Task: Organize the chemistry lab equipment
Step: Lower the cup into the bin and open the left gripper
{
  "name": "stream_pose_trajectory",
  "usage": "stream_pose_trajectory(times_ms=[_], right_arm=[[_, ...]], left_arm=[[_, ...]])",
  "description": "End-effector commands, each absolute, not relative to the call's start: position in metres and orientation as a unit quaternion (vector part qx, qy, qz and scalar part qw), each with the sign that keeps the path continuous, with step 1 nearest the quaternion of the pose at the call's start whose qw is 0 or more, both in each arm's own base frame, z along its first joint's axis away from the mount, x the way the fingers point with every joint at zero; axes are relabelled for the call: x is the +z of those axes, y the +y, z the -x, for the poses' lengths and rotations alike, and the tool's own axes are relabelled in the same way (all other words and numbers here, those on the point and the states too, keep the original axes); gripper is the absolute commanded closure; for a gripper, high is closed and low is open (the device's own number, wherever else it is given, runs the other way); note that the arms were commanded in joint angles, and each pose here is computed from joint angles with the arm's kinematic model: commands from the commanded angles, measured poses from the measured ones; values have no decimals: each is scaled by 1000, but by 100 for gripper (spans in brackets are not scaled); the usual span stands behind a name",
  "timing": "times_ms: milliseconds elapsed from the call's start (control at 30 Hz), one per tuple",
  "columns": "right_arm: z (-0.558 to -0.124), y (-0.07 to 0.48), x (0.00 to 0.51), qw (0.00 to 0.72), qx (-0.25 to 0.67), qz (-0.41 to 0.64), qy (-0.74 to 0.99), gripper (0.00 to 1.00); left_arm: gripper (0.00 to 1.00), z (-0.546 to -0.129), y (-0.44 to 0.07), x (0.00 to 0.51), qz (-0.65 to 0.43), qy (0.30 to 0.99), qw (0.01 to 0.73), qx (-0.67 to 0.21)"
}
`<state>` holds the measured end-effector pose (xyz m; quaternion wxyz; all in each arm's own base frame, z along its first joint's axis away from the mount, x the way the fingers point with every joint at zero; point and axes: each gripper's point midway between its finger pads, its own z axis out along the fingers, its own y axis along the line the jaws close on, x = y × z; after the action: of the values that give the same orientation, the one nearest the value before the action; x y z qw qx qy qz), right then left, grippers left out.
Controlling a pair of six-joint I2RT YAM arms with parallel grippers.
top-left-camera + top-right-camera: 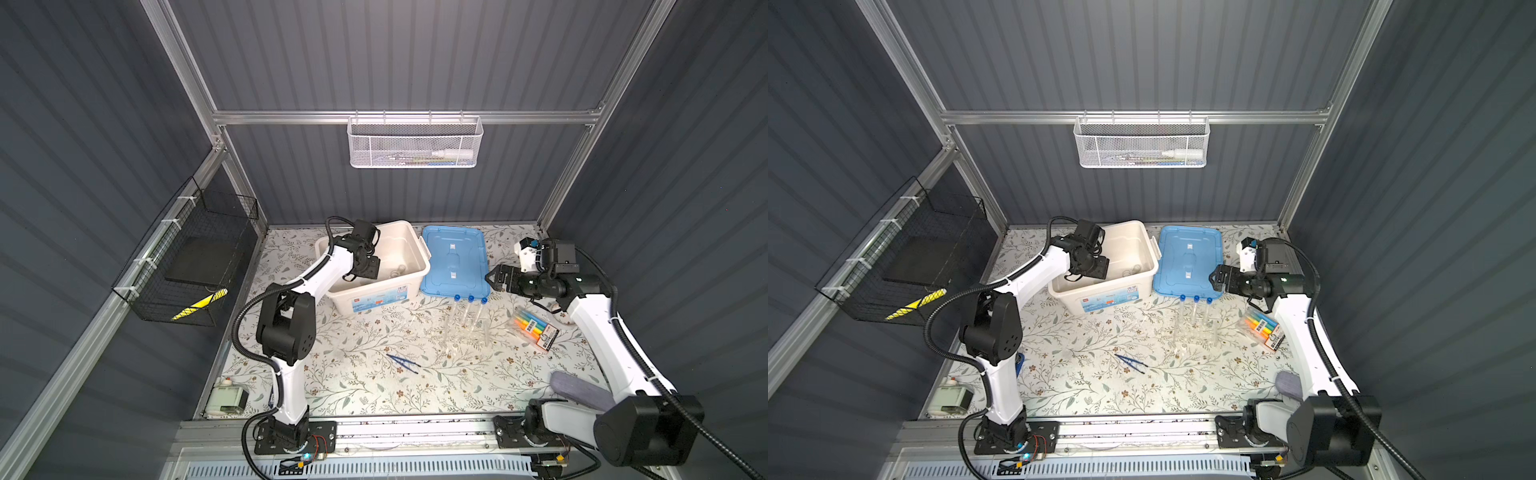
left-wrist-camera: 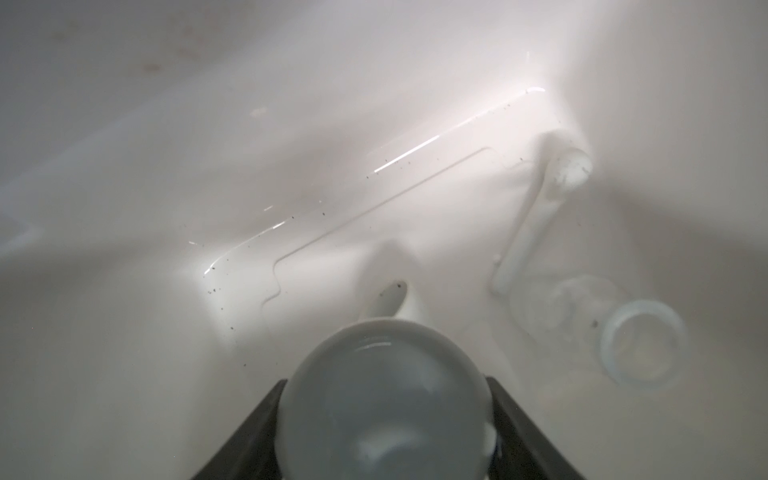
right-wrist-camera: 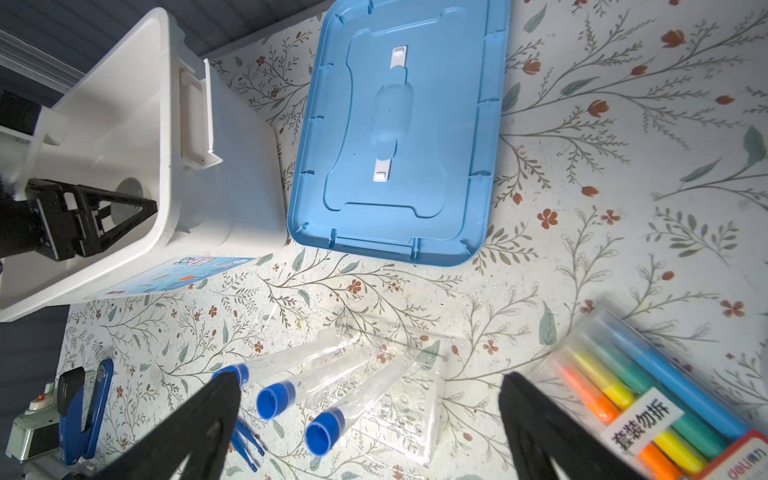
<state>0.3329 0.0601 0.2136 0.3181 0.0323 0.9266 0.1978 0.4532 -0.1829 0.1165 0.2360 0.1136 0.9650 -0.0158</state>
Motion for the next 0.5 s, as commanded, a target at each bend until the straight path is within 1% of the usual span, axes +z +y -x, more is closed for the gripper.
stream_pose_trajectory(times_ms=[0,267,467], right_arm=[[-325,63,212,311,201,-29,928,1],[-324,63,211,309,202,-28,929,1],[-323,62,213,312,198,-28,929,1]], left_arm=[[37,-474,-189,121,-91,961,258,-27],[37,-496,-188,95,-86,969,233,-6],[37,-495,-188,76,-85,975,207,-2]])
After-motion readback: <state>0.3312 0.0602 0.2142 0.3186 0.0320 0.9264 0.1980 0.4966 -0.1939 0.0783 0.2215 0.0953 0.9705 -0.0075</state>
